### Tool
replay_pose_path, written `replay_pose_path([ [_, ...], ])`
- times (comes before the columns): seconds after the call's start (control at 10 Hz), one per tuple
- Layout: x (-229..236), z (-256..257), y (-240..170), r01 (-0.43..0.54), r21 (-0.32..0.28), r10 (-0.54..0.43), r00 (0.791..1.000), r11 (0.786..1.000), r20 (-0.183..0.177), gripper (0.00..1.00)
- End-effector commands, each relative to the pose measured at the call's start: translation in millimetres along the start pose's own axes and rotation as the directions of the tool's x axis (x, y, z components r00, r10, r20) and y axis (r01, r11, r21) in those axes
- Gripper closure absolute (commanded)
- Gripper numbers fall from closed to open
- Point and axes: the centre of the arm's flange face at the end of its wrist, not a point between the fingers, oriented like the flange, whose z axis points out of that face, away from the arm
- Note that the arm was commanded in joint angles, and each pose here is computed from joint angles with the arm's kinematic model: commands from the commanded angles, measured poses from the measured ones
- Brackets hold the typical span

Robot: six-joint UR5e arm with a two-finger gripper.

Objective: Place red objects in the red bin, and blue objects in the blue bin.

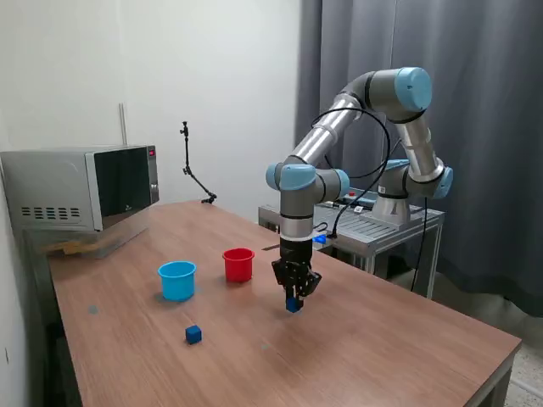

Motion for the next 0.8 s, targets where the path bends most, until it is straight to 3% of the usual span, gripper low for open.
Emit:
replay_pose_path([
  [0.0,-5.8,-72.1,32.2,0.0,-0.133,0.005,0.999,0.991,0.041,1.0],
  [0.1,-20.8,-100.9,39.0,-0.018,-0.179,0.027,0.998,0.984,0.048,1.0],
  [0.3,-73.3,-122.2,50.1,-0.086,-0.204,0.098,0.994,0.975,0.05,1.0],
  [0.7,-178.2,-110.0,55.4,-0.214,-0.115,0.221,0.974,0.97,0.05,1.0],
])
